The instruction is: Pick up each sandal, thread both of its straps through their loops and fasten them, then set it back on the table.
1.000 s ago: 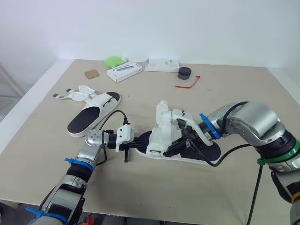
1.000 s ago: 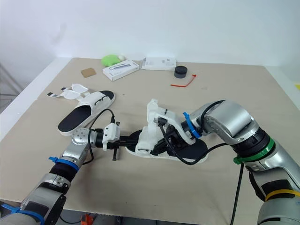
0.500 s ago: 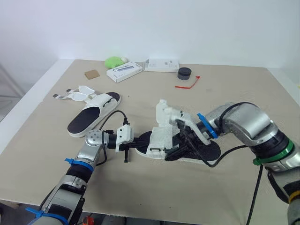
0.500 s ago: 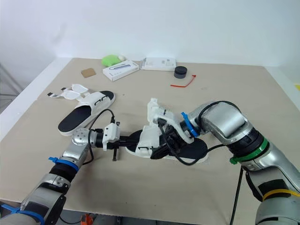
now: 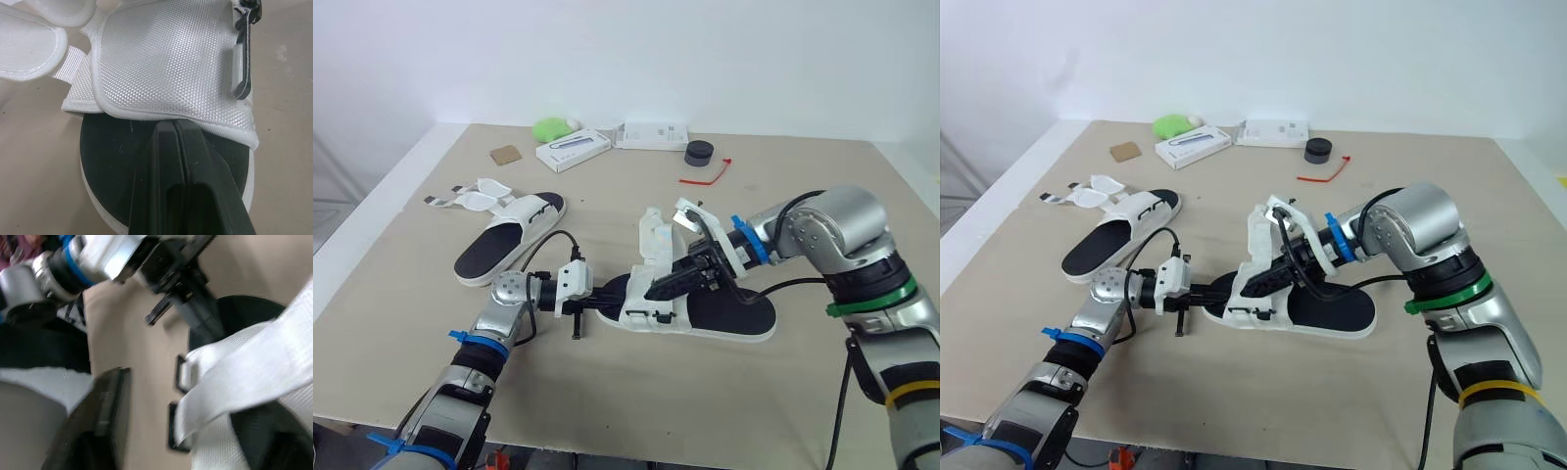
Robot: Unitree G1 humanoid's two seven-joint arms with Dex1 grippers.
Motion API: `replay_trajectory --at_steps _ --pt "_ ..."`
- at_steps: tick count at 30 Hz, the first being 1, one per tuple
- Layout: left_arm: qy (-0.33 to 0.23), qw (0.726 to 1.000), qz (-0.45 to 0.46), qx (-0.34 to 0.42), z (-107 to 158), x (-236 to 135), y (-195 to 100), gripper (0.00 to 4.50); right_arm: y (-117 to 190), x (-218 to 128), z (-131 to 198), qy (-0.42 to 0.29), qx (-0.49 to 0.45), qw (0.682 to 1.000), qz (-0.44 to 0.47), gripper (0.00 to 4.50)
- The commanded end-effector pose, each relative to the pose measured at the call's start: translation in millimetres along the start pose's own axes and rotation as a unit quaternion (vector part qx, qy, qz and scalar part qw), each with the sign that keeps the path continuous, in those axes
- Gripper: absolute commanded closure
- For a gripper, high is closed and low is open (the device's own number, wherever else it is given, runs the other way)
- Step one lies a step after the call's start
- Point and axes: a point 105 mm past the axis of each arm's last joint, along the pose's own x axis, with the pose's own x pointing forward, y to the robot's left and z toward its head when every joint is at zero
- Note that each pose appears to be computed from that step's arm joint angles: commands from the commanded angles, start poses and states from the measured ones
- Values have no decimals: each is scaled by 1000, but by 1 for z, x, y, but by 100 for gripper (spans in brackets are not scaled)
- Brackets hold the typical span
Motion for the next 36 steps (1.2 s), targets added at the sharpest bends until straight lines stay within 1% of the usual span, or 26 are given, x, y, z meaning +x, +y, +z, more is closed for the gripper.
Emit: replay_trajectory --at_steps 1,2,3,4,5,6,8,16,19,22,25,28,29,30,32,36 --pt "82 990 -65 -93 -54 6 -46 450 3 -10 16 -29 -18 999 -18 289" --pt "81 990 -66 -93 -54 6 -47 450 3 -9 17 -29 -19 999 -18 338" --pt "81 990 -66 -93 -54 6 -47 450 5 -8 17 -28 -21 999 -16 357" --pt "81 990 -66 -93 -54 6 -47 450 6 -7 16 -26 -23 999 -14 392" --pt "82 990 -66 -93 -54 6 -47 450 7 -6 15 -22 -25 999 -12 406" --pt "81 990 -66 -93 -54 6 -47 450 8 -5 12 -16 -29 999 -15 438" --pt "81 990 -65 -92 -54 6 -47 450 11 -3 2 5 -33 999 -8 438" --pt "80 990 -64 -92 -54 6 -48 450 13 8 -15 39 -59 997 -12 438" --pt "81 990 -63 -92 -54 5 -47 450 3 16 -26 64 -88 993 -49 438" --pt "82 990 -62 -92 -54 4 -46 450 -7 22 -31 69 -91 991 -69 438" --pt "84 990 -62 -91 -54 2 -45 450 -3 19 -31 65 -99 991 -59 438" --pt "86 990 -64 -90 -54 1 -43 450 4 10 -25 49 -87 994 -44 341" --pt "86 990 -65 -89 -53 2 -43 450 6 7 -21 41 -82 995 -38 302" --pt "86 990 -66 -88 -52 3 -42 450 8 4 -18 34 -76 996 -34 272" --pt "83 990 -70 -86 -50 4 -41 450 16 -6 -6 3 -59 998 -13 230" --pt "79 990 -79 -85 -48 5 -40 450 27 -31 9 -64 -42 997 12 230"
